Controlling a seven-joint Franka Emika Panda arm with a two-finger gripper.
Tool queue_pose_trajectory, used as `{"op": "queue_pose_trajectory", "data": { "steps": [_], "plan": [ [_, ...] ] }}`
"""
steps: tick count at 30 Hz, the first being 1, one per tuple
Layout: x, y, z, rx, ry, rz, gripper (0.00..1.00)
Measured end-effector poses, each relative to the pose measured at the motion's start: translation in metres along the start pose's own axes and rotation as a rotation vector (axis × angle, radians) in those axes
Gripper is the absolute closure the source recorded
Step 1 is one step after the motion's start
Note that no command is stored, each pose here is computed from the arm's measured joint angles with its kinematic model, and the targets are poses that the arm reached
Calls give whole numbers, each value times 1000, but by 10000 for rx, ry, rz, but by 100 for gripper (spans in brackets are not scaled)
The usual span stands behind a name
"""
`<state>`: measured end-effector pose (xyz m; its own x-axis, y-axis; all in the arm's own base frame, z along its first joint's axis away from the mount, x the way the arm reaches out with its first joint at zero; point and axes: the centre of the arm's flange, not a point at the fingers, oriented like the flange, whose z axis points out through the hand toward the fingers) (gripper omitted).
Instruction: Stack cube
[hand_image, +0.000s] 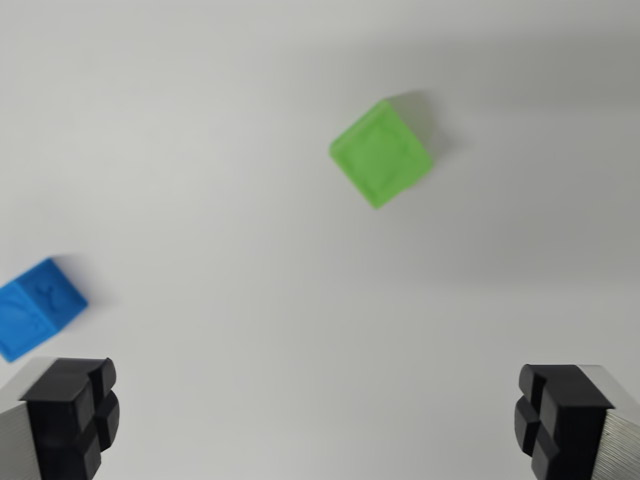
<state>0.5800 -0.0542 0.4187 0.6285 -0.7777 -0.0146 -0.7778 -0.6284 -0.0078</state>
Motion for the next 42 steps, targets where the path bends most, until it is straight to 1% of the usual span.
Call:
{"op": "queue_pose_trajectory", "data": {
  "steps": [9,13,21,29,33,36,42],
  "plan": [
    [-4,-1,5,-27,-30,-84,0],
    [-7,-3,8,-22,-28,-147,0],
    [-16,-6,15,-26,-37,-338,0],
    [-28,-10,25,-21,-33,-607,0],
    [-34,-12,31,-32,-40,-748,0],
    [-40,-14,35,-24,-30,-882,0],
    [-52,-17,45,-35,-33,-1142,0]
  ]
}}
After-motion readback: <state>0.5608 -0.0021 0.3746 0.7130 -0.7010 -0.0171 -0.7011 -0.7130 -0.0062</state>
